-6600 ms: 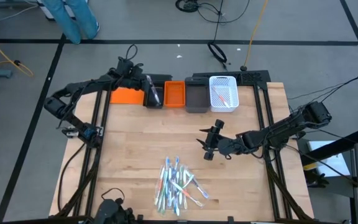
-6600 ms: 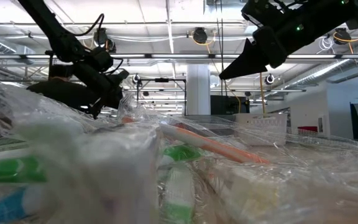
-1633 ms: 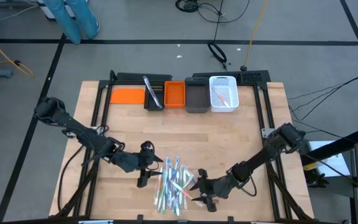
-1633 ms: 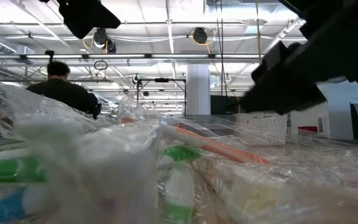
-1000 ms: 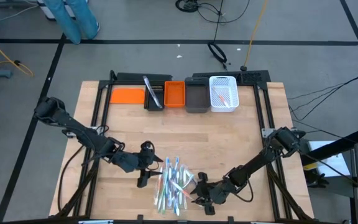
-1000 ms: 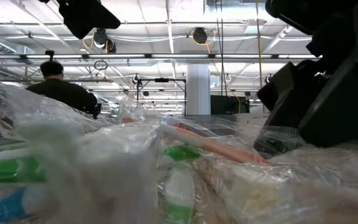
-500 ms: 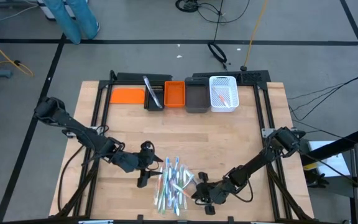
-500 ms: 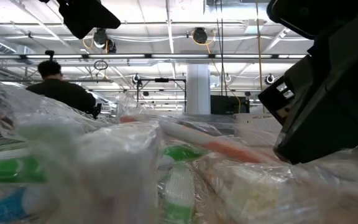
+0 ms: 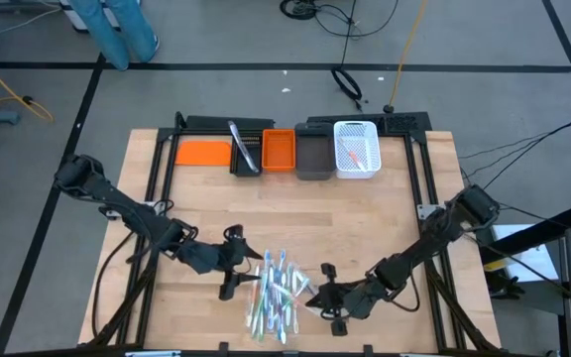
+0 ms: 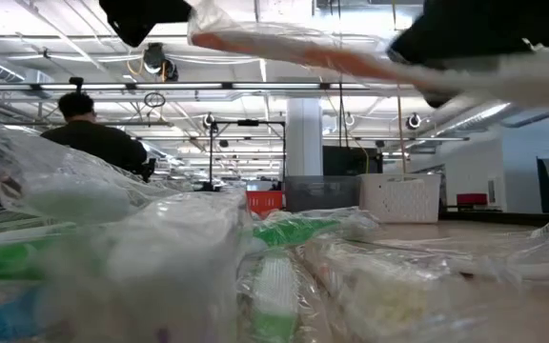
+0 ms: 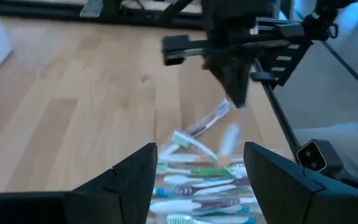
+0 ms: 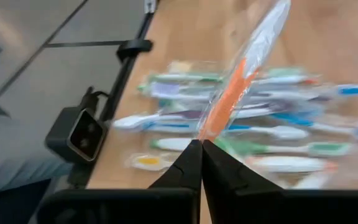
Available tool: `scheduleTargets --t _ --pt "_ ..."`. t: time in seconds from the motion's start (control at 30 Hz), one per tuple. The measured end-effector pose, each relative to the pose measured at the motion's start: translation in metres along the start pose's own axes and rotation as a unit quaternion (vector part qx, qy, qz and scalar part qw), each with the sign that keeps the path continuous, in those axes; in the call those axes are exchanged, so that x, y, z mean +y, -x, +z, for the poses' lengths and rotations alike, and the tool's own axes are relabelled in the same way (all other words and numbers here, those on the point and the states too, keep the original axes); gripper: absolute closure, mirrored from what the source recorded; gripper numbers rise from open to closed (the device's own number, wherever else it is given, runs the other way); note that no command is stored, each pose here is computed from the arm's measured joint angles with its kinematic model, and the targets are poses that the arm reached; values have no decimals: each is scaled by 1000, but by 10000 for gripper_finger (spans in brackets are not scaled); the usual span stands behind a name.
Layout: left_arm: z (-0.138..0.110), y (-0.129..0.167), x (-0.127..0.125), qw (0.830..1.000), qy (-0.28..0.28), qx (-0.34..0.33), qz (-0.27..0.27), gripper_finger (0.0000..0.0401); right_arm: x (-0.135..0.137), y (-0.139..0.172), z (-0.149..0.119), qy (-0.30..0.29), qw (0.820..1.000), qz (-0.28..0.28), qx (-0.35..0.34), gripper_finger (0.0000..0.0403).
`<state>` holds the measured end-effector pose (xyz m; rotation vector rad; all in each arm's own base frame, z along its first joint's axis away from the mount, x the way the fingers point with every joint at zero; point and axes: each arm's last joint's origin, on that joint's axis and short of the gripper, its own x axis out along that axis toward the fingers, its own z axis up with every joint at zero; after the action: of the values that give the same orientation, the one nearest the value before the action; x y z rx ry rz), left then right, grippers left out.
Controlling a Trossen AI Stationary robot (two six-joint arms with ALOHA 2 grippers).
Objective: Pick & Place Toothbrushes
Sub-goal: Put the orange toothbrush into the white bin
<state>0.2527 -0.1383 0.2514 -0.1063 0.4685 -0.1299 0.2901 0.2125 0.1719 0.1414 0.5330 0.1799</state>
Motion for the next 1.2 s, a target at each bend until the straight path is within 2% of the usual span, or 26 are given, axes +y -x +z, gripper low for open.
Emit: scheduleTargets --t 0.1,0.3,0.6,0.8,0.97,1.2 --pt "2 1 -2 1000 -19 -13 -4 158 -4 4 8 2 1000 -6 -8 403" --pt "5 2 -4 998 -32 -41 29 158 -19 6 21 8 999 -32 -27 403" --pt "6 2 -3 996 -62 -47 49 158 -44 5 37 -25 998 -35 -34 403" --pt "9 3 -1 988 -101 -65 96 158 -64 0 44 -55 998 -31 -28 403" --pt "6 -1 -1 984 -116 -61 120 158 -77 2 52 -66 996 -40 -39 403" --pt "1 -28 -11 966 -187 -16 179 158 -89 6 66 -76 995 -4 -62 403"
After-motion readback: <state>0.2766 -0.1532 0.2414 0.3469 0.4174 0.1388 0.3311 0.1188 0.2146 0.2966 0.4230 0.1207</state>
